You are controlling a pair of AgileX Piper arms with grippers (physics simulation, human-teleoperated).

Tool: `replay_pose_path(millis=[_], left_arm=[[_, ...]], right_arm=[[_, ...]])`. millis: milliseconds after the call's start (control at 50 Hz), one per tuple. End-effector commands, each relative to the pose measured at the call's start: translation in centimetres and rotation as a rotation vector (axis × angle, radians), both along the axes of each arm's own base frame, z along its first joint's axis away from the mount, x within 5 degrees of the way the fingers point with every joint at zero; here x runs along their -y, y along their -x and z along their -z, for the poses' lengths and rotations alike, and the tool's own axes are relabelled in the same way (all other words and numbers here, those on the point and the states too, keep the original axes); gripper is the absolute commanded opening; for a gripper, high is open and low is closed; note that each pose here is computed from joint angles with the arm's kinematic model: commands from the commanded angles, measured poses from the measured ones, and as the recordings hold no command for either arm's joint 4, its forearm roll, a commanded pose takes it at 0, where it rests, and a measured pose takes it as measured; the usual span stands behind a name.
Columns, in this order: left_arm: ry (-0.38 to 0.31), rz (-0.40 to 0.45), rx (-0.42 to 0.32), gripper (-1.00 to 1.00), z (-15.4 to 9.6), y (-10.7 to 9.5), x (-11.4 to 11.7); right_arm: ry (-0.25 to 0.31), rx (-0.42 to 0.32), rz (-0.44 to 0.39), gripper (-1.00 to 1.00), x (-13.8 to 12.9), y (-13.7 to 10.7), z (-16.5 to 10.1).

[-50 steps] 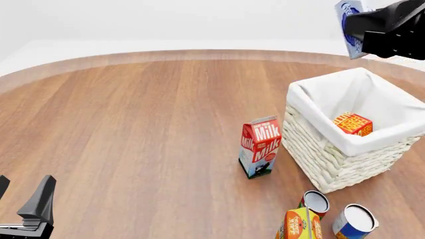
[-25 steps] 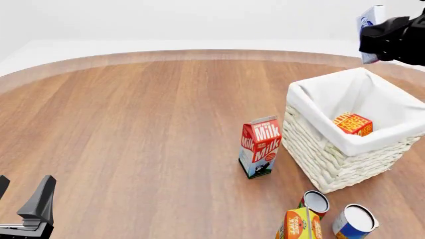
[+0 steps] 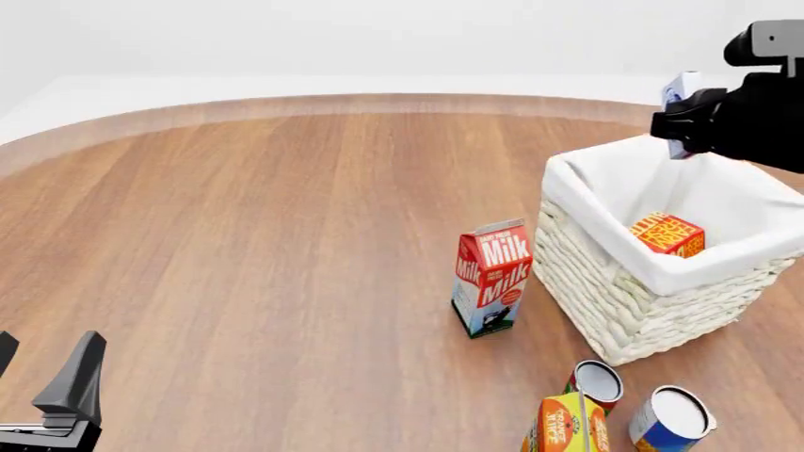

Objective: Pick up the cream cheese box and the butter, and put them in the basket.

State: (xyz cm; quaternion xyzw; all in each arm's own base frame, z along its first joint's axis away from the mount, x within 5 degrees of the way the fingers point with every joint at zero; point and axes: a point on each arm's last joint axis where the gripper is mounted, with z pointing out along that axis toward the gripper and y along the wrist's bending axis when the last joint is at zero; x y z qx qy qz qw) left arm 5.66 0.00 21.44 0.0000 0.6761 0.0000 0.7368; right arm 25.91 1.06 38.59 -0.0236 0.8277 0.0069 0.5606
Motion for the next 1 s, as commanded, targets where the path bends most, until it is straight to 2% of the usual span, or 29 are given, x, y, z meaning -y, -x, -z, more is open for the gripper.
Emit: replay_pose_path(millis=[20,220,480,1000], left_arm=[[0.0,0.0,0.0,1.0,0.0,0.0,0.0],[0.0,0.0,0.0,1.0,0.0,0.0,0.0],[0.0,0.0,0.0,1.0,0.0,0.0,0.0],[0.0,0.0,0.0,1.0,0.0,0.0,0.0]], right_arm=[[-0.006,-0.017,0.037,-1.0,0.9,-1.1,1.2],[-0.007,-0.016,0.059,-1.0,1.5,-1.5,1.4],[-0.007,-0.055,0.07,-1.0,1.8,-1.8,3.9],[-0.003,-0.083,0.074,-1.0,1.9,-1.7,5.3]])
